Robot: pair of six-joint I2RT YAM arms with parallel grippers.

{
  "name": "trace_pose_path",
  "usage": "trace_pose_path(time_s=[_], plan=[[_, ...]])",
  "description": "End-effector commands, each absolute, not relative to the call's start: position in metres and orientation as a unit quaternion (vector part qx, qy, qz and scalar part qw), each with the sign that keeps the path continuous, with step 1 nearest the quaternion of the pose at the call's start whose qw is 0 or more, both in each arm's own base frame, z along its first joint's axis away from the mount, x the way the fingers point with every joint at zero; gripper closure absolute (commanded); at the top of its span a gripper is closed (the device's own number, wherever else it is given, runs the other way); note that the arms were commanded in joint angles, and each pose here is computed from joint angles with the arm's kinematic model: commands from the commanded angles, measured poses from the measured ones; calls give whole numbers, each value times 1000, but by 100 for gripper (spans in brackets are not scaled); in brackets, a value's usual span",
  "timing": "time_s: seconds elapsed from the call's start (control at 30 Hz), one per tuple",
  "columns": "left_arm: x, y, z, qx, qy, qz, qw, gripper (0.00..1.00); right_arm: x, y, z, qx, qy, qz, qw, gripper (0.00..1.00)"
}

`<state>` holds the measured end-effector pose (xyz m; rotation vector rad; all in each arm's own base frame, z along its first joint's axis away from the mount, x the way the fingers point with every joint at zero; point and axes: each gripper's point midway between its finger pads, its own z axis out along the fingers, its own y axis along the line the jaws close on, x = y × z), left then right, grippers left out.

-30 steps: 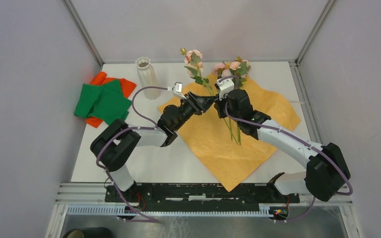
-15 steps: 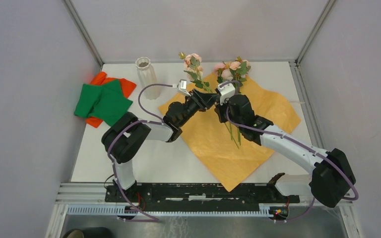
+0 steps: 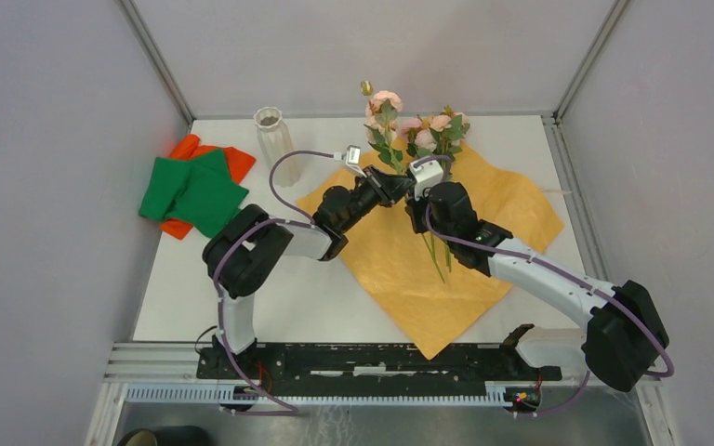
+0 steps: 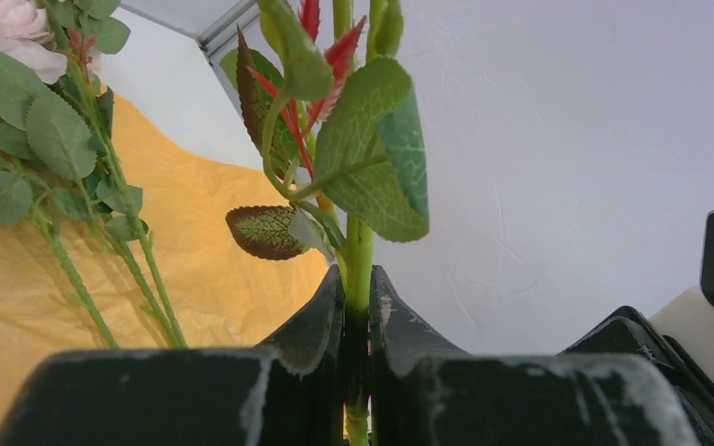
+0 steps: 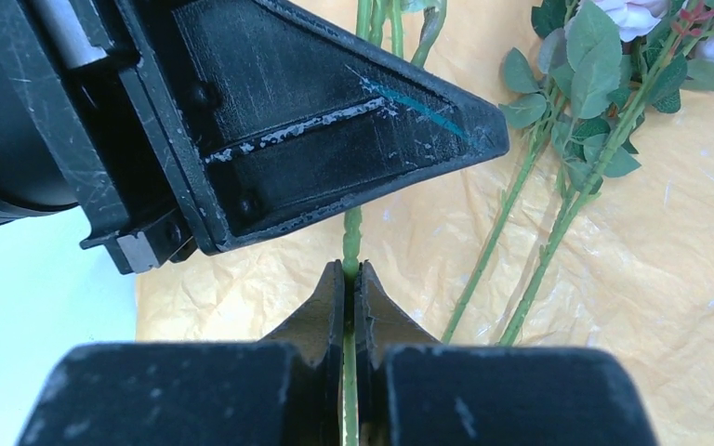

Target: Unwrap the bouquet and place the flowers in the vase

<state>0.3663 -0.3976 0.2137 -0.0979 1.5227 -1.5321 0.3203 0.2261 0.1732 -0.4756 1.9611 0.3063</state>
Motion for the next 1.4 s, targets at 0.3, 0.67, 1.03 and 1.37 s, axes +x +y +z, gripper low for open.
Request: trace_pose_path(time_s=[0.3, 0.67, 1.03, 1.37], plan=[[372, -349, 287, 135, 667, -382, 626, 98, 322, 196, 263, -159, 764, 93, 619, 45], [422, -236, 395, 101, 636, -157, 749, 98, 305, 164, 286, -136, 745, 69, 649, 45], [482, -121, 497, 26, 556, -52, 829, 98, 313, 161, 242, -155, 770, 31, 618, 46], [505, -84, 549, 1, 516, -64, 854, 98, 328, 171, 207, -168, 788, 29, 592, 46]])
